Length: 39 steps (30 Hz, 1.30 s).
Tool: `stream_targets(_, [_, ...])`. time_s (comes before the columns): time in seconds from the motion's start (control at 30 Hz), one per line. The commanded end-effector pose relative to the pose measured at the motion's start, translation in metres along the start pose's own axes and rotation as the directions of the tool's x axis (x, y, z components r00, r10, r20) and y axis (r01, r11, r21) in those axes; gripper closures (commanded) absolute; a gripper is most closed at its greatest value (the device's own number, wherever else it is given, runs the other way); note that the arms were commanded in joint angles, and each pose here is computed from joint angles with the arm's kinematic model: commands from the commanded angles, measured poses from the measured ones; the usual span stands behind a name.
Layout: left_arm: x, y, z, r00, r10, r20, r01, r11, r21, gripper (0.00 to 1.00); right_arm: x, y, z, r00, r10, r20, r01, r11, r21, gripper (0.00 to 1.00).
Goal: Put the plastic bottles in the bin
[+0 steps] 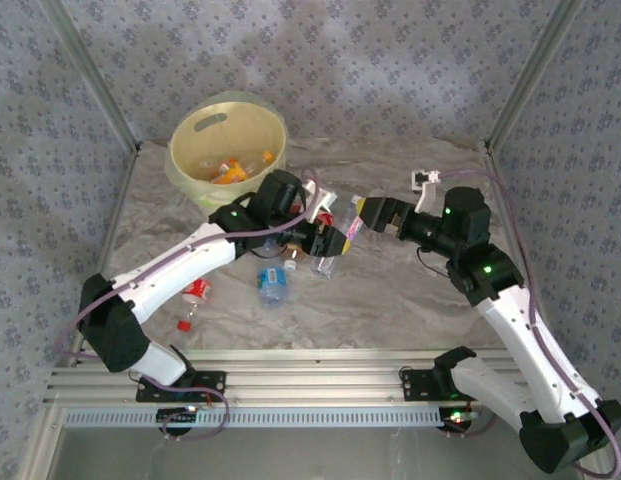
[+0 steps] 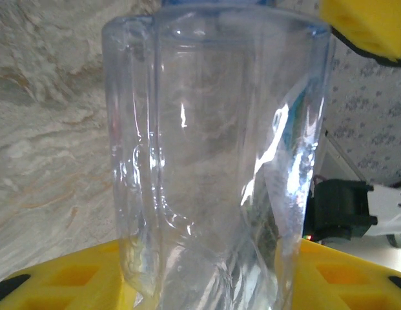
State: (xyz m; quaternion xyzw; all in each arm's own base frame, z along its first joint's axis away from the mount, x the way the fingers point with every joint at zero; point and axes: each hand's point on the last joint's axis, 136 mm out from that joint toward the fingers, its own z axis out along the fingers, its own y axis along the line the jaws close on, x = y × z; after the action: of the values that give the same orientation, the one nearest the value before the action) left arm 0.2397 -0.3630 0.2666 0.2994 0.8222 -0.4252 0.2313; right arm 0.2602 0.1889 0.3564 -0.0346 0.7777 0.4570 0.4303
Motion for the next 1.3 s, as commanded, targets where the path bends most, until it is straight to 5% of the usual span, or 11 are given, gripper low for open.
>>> stream_targets(0.0, [-0.029, -0.014, -0.039, 0.997, 0.016, 0.078, -0.014, 1.0, -0.026, 0.46, -0.002, 0.038, -0.018, 0.992, -0.124, -0.02, 0.121, 0.984, -0.133, 0.0])
stream_targets(0.37, [-0.09, -0.003, -0.121, 0.973, 0.04, 0.226, -0.007, 0.989, -0.148, 0.43, -0.021, 0.05, -0.031, 0.987, -0.154, 0.044, 0.158, 0.981, -0.108, 0.0])
stream_targets(0.77, [-0.147, 0.053, -0.212, 0.922, 0.049, 0.385, 0.077, 0.95, -0.304, 0.42, -0.024, 0.059, -0.034, 0.98, -0.194, 0.049, 0.199, 0.971, -0.13, 0.0])
stream_targets(1.27, [-0.159, 0.161, -0.241, 0.932, 0.009, 0.361, 0.198, 0.824, -0.531, 0.42, -0.028, 0.07, -0.039, 0.977, -0.208, 0.052, 0.214, 0.964, -0.156, 0.0])
